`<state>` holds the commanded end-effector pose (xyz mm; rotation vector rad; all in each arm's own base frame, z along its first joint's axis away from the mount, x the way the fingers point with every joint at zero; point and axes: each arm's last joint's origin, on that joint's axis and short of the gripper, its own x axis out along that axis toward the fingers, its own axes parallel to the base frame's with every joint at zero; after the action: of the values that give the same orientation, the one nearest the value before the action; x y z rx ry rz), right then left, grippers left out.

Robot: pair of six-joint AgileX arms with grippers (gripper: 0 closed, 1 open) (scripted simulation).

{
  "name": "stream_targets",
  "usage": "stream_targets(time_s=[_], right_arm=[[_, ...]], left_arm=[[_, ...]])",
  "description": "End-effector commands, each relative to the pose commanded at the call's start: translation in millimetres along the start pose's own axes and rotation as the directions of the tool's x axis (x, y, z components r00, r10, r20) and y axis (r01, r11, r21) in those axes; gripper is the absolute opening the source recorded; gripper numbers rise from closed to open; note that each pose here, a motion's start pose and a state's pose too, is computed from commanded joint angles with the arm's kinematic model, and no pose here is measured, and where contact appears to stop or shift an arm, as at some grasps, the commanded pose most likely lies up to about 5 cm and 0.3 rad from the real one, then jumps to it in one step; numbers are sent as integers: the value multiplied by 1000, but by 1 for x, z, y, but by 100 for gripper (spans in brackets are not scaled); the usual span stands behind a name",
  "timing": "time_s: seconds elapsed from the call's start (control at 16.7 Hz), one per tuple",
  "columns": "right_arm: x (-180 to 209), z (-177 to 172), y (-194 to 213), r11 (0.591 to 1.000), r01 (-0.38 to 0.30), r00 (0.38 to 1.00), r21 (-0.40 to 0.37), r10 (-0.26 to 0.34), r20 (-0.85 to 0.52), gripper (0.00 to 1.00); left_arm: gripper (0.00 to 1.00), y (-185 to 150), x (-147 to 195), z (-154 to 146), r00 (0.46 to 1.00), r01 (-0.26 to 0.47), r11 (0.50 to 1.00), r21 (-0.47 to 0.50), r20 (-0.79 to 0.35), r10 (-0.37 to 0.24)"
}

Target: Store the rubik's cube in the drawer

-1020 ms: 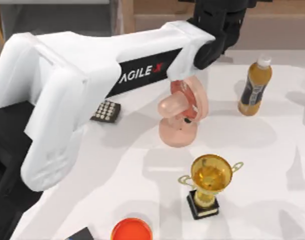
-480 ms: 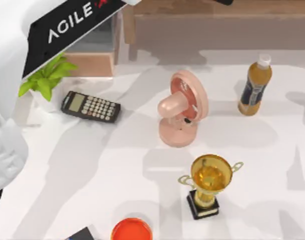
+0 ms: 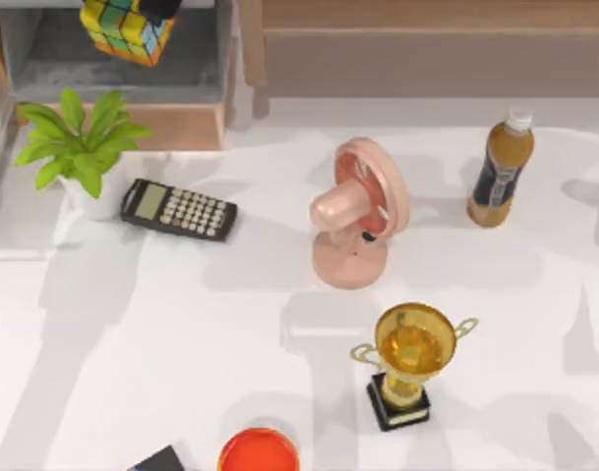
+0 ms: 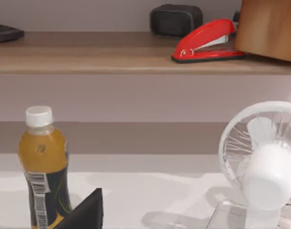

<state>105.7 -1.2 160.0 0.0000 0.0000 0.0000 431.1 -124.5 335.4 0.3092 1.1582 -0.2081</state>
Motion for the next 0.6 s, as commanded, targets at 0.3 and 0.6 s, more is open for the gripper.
stream_targets(time_s=[0.3,0.6], right_arm=[[0,0,0,1000,0,1000,0,0,0,100],[0,0,0,1000,0,1000,0,0,0,100]], left_arm=[[0,154,33,-41,977,-65,979,-193,-210,23],[0,254,104,-94,945,-67,950,-306,-326,-38]])
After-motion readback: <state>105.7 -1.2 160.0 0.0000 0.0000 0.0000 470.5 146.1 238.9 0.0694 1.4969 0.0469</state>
